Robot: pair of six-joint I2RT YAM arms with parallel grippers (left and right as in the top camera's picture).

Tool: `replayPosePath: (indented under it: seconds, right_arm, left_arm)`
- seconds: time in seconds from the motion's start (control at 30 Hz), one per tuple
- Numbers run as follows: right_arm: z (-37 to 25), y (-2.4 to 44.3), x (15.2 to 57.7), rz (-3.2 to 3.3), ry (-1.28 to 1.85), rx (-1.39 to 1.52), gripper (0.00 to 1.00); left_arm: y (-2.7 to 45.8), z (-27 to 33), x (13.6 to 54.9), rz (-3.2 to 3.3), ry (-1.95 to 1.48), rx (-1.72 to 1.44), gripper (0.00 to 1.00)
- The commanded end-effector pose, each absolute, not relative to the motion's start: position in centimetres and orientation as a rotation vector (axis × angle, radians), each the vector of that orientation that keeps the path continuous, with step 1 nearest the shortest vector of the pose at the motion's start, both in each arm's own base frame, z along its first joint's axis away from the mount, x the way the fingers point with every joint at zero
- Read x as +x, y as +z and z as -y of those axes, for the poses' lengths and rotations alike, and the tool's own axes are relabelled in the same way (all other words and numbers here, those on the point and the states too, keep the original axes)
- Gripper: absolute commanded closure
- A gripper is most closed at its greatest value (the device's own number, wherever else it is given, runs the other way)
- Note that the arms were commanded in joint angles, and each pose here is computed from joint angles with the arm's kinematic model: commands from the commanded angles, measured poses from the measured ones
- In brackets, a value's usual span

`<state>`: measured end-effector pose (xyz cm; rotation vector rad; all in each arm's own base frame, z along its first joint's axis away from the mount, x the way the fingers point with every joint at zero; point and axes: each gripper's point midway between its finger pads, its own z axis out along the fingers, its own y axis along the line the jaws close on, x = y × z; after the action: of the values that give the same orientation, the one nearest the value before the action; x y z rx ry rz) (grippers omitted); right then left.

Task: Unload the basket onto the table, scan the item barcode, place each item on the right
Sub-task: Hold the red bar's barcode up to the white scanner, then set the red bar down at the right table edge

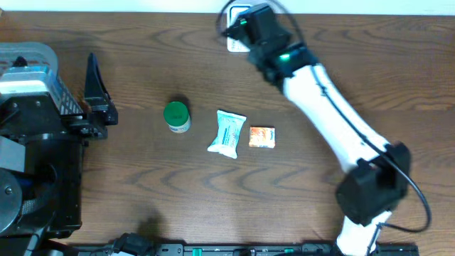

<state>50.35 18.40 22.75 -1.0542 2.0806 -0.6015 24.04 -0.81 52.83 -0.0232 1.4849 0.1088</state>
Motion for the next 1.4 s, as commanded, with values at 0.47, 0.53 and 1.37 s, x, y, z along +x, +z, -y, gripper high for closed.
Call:
replayPosePath:
  seconds: [0.47, 0.53, 1.37]
  right_arm:
    - [24.4, 16.2, 35.5, -2.639, -1.072, 0.745, 0.99]
    - [27.1, 13.5, 33.0, -2.65, -1.099, 0.832, 0.99]
    - [-7.7, 13.1, 38.8, -2.95, 0.362, 0.568, 0.01]
  left_arm:
    - [55.5, -0.9, 18.4, -1.346, 0.066, -0.065, 0.16]
    - [55.6, -1.1, 17.9, -1.338, 0.064, -0.068, 0.16]
    - [56.3, -1.1, 17.7, -1.307, 0.056, -0.076, 0.16]
